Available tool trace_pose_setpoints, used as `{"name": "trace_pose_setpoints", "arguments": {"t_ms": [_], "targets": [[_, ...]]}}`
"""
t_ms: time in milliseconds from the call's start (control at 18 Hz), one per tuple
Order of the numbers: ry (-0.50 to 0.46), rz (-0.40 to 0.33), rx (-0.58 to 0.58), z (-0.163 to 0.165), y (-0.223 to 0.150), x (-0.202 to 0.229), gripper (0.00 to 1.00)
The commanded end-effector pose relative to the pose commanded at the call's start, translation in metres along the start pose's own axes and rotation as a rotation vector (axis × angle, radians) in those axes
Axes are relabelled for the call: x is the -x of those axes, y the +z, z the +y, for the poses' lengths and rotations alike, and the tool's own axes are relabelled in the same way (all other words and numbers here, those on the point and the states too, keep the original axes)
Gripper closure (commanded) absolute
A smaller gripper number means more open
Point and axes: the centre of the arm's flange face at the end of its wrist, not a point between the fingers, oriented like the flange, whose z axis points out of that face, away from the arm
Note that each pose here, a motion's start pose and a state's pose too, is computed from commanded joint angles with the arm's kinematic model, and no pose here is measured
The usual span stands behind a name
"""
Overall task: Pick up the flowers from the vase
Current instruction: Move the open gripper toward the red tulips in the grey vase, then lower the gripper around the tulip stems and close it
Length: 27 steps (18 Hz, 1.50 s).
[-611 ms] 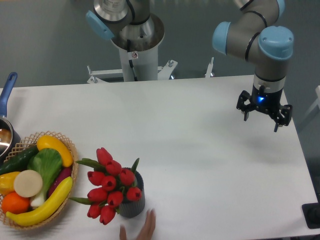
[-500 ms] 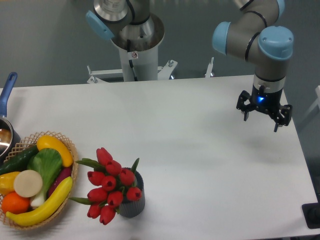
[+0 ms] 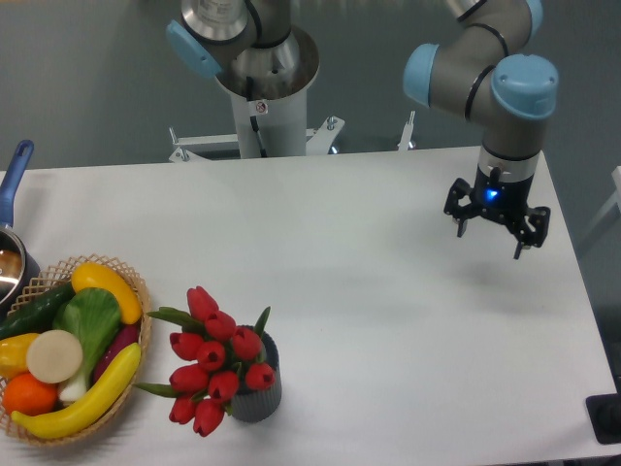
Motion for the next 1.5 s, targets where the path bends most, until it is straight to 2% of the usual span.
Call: {"name": "trace_pose_setpoints", "arguments": {"t_ms": [167,333,444,611,833,1167,1500], "targets": [[0.009,0.047,-0.200,-0.037,-0.003,-0.015,0.00],[-0.027,0.142,-0.375,-0.072,0.002,-0.040,0.00],[-0.026,0.173,-0.409,-0.085,0.005,-0.050,0.00],[0.026,0.226,-0.483,-0.120,0.010,-0.070,0.00],[0.015,0.347,-0.723,-0.143,0.009,-0.085,0.00],[0.086,0.404,-0.750,-0.189,0.026,-0.101,0.00],[0.138,0.414,-0.769,-0.216,0.034,-0.104,0.00]]}}
